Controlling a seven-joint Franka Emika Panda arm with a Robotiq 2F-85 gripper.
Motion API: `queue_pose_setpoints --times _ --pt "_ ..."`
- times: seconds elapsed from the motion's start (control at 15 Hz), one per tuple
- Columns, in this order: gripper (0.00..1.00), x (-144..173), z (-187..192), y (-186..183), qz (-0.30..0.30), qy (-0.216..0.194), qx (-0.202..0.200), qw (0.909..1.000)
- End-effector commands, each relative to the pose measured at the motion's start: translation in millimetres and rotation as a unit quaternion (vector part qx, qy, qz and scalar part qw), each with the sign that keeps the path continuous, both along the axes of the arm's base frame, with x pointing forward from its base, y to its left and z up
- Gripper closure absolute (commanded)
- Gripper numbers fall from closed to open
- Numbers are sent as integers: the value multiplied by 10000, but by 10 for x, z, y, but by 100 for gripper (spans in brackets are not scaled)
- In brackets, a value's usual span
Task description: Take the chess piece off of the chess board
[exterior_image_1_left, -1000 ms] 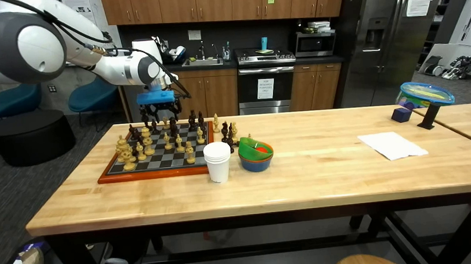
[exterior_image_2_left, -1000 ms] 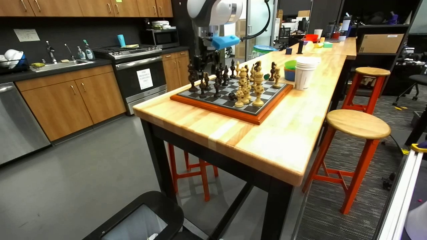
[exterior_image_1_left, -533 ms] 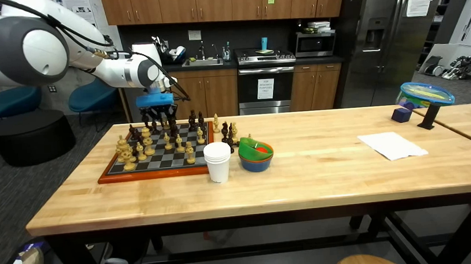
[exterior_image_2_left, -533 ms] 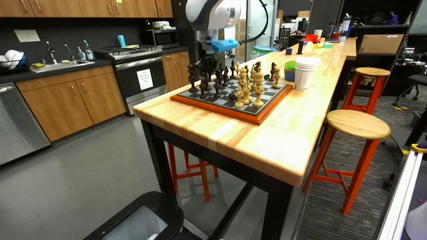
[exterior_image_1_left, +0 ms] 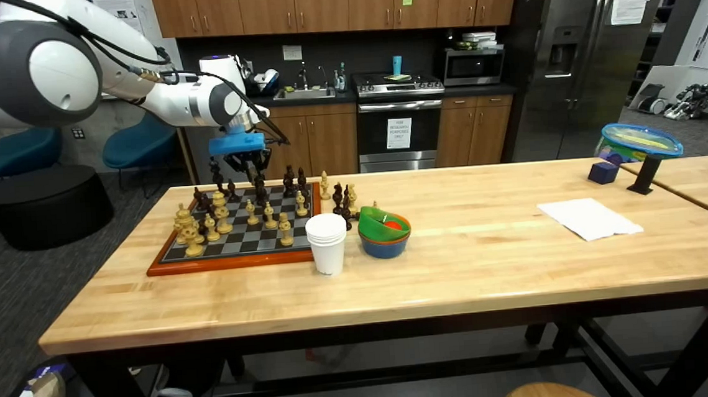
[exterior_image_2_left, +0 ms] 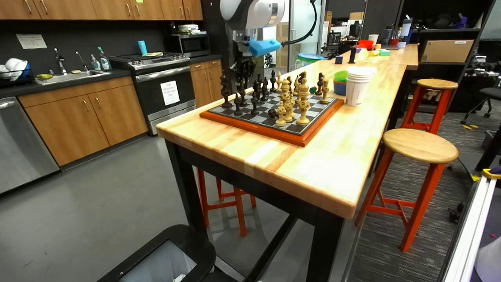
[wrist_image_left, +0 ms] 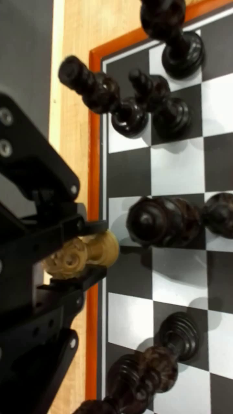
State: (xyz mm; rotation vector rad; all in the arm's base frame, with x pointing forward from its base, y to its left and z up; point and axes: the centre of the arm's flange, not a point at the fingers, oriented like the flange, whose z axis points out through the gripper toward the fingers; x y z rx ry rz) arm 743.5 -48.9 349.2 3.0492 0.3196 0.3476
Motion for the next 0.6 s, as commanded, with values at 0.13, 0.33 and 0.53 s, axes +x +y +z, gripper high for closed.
queue_pose_setpoints --times 0.13,0.33,0.53 --pt "93 -264 685 -193 -176 -701 -234 9971" --pt "93 -445 1049 -428 -360 -971 -463 9935" --pt "93 -668 1309 -749 -606 -966 -709 9909"
